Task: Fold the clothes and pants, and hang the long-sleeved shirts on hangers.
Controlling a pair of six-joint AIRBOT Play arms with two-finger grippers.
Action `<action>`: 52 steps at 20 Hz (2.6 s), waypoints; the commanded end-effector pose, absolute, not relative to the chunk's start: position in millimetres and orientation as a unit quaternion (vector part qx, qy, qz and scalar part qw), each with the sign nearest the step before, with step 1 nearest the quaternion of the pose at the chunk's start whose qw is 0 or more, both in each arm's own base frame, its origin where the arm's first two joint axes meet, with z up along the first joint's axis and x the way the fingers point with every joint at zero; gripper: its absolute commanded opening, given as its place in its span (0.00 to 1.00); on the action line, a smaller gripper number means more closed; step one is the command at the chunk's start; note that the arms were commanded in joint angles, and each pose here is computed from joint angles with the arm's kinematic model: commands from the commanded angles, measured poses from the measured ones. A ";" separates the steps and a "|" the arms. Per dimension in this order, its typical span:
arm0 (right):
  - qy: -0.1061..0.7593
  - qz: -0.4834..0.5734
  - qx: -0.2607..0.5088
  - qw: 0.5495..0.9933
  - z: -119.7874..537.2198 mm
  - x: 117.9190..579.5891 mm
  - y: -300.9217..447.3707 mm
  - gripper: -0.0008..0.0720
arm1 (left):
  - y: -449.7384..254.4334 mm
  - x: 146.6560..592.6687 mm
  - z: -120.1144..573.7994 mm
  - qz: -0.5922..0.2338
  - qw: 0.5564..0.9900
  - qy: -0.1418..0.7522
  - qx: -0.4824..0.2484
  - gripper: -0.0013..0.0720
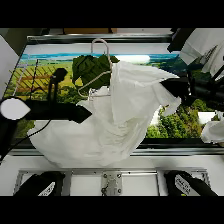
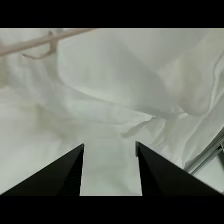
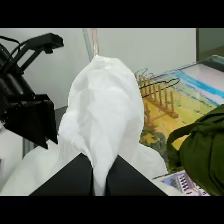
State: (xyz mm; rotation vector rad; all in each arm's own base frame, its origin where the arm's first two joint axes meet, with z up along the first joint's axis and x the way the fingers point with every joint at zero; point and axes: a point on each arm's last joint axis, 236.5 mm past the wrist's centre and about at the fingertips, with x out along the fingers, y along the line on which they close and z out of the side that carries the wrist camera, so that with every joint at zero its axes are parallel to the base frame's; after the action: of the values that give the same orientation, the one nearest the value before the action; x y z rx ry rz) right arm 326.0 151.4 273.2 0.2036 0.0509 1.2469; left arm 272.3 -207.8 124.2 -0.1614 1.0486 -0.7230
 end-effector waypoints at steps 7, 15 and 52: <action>0.005 0.569 0.102 0.816 298.1 316.9 152.4 0.03 | -222.1 313.8 104.4 -0.269 0.826 0.471 -0.153 0.48; 0.005 0.570 0.102 0.815 298.0 316.9 152.7 0.03 | -185.8 335.4 91.0 -0.194 0.875 0.359 -0.260 0.48; 0.035 0.583 0.085 0.807 297.6 291.7 161.1 0.03 | -139.6 348.2 89.8 -0.151 0.878 0.378 -0.251 0.04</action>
State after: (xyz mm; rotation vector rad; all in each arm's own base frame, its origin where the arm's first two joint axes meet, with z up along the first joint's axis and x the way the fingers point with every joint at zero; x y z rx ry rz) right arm 293.7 160.5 305.3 0.2080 0.0438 1.2471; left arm 348.7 -141.9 89.3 -0.5348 0.7894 -0.3159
